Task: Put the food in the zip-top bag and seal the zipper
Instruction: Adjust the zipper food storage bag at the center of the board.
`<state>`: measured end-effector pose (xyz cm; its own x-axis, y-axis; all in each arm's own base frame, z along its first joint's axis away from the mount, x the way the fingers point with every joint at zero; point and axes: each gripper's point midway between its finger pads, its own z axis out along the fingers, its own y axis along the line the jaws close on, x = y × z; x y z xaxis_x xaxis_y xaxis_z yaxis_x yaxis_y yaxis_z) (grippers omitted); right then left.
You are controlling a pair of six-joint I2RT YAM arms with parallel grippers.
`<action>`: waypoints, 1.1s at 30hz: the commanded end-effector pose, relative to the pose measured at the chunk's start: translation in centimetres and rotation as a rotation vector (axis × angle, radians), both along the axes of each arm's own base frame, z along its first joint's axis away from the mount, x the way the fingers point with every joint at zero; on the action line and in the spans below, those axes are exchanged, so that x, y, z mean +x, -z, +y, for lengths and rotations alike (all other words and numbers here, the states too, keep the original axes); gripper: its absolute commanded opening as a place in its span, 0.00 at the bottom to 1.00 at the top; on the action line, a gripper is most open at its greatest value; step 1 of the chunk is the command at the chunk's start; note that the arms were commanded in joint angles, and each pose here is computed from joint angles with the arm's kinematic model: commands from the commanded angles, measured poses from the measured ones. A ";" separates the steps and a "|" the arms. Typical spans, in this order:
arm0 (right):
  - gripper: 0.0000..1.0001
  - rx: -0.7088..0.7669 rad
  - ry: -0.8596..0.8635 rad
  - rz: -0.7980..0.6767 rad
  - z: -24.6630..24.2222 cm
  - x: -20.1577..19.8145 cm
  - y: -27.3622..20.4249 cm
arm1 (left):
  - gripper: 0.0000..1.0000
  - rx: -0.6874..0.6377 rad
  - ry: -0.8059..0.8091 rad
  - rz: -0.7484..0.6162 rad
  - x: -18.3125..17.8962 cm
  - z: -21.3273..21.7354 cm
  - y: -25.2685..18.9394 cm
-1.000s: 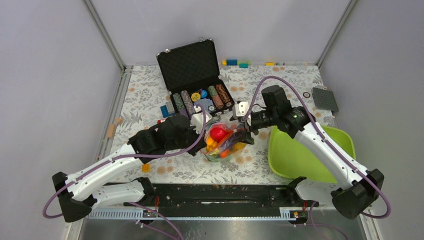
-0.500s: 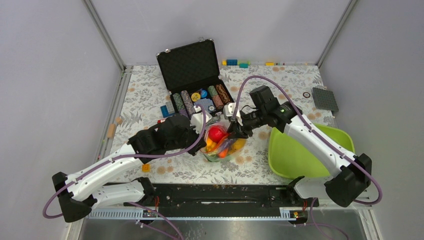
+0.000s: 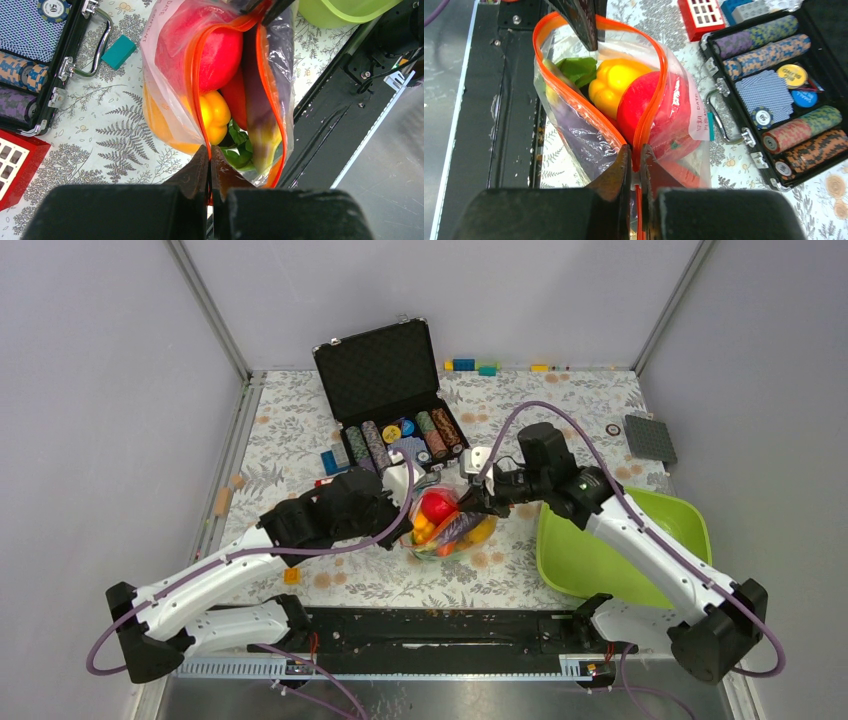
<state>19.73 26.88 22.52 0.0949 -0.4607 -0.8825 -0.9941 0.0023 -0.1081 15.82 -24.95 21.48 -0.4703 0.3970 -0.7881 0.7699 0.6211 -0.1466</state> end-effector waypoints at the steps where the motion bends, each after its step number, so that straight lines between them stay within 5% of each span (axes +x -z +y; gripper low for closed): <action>1: 0.16 0.100 0.064 -0.068 0.3 0.4 -2.9 | 0.00 -0.050 -0.014 -0.059 1.2 -1.0 -1.9; 2: 0.30 0.100 0.073 -0.082 0.1 0.4 -3.0 | 0.00 -0.050 -0.012 -0.058 1.2 -1.0 -1.9; 8: 0.81 -0.013 0.115 -0.146 -2.4 0.3 -1.4 | 0.00 -0.033 0.010 -0.065 0.9 -0.7 -1.5; 13: 0.93 -0.092 0.202 -0.201 -4.1 1.7 -0.2 | 0.00 -0.002 0.064 -0.076 0.4 -0.4 -0.8; 19: 0.88 -0.157 0.108 -0.177 -4.4 1.3 0.9 | 0.00 0.026 0.120 -0.091 -0.2 0.0 -0.3; 24: 0.77 -0.173 -0.007 -0.157 -3.9 0.2 1.1 | 0.00 0.024 0.179 -0.101 -0.9 -0.1 -0.4; 30: 0.49 -0.165 -0.058 -0.204 -3.5 0.4 0.5 | 0.00 0.032 0.218 -0.103 -1.2 -0.1 -0.5; 33: 0.48 -0.189 -0.068 -0.218 -3.7 0.6 0.8 | 0.00 0.026 0.234 -0.106 -1.5 -0.2 -0.7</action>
